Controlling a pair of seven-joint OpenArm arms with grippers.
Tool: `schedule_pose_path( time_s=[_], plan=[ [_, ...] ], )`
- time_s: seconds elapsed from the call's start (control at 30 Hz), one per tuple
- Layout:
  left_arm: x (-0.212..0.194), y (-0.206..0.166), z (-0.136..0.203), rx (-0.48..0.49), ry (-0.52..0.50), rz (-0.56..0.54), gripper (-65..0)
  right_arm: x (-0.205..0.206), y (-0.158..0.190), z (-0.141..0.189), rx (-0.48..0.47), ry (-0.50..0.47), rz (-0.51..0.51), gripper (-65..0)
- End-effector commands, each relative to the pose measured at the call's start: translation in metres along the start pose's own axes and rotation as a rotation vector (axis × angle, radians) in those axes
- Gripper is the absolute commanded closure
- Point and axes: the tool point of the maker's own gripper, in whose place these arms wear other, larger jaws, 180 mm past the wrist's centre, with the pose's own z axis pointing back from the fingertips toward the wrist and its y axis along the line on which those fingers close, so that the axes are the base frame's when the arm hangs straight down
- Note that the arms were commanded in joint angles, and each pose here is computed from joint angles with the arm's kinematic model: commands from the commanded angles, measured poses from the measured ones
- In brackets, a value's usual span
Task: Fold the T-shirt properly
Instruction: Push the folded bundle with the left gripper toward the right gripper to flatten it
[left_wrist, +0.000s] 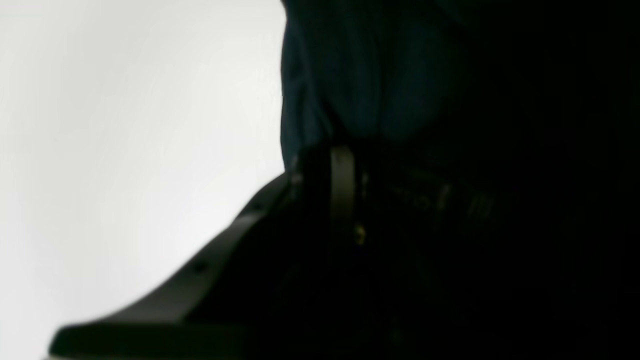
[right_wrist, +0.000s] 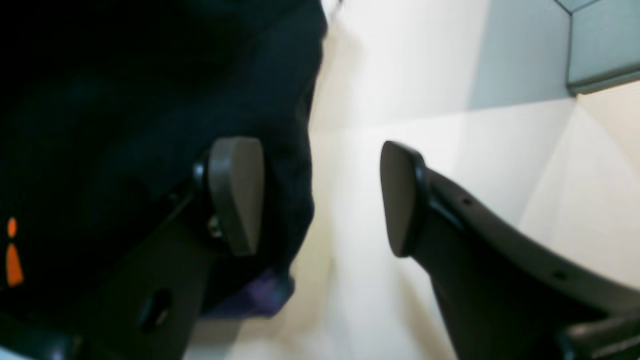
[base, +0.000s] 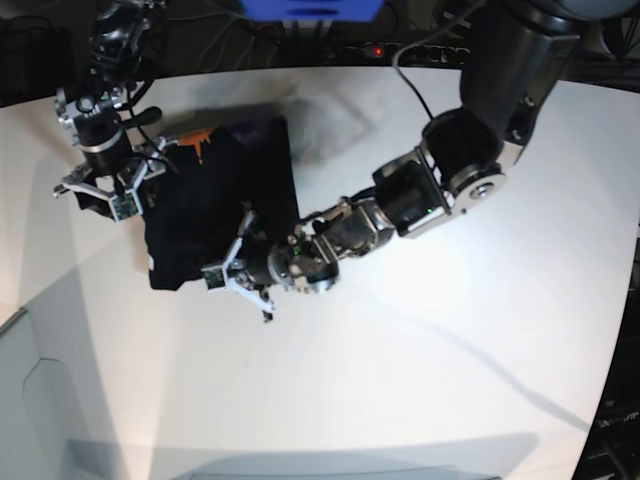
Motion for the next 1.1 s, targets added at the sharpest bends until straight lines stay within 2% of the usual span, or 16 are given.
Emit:
schedule_pose_path(
  time_s=[0.0,0.1,0.33,0.4,0.5,0.6,0.67,0.77,0.83,0.9,1.07],
  plan=[
    [-0.031,-0.009,-0.001,-0.036,0.150,-0.068,-0.1,0.012,-0.004,0.003,-0.012,-0.046,0.005,-37.2],
    [-0.029,-0.014,-0.003,-0.057,0.170,-0.146,-1.2,0.012,-0.003,0.003,-0.010,-0.045,-0.001,-37.2],
    [-0.018,0.005,0.003,-0.018,0.177,-0.203,-13.9,0.014,0.001,0.002,-0.005,-0.051,-0.018,-36.9],
    [-0.011,0.013,0.005,-0.005,0.170,-0.216,-17.6,0.015,0.001,0.002,-0.007,-0.055,-0.020,-33.8],
    [-0.001,0.032,0.012,0.030,0.166,-0.234,-22.3,0.018,0.000,0.001,-0.009,-0.061,-0.020,-22.7],
    [0.015,0.058,0.022,0.085,0.121,-0.194,-23.3,0.019,-0.001,0.001,-0.011,-0.064,-0.020,-12.4],
    [0.037,0.075,0.033,0.133,0.048,-0.149,-23.4,0.018,-0.001,0.002,-0.011,-0.063,-0.017,-5.6],
    [0.054,0.116,0.069,0.237,-0.069,-0.058,-23.4,0.014,0.001,0.003,-0.008,-0.052,-0.016,-0.3],
    [0.068,0.139,0.097,0.306,-0.148,-0.015,-23.4,0.008,-0.001,0.006,-0.014,-0.042,-0.021,0.0],
    [0.066,0.148,0.110,0.340,-0.181,0.016,-23.4,0.006,-0.002,0.006,-0.015,-0.039,-0.024,0.0],
    [0.039,0.171,0.153,0.444,-0.200,0.054,-23.4,0.007,-0.017,0.007,-0.056,-0.046,-0.039,0.0]
  ],
)
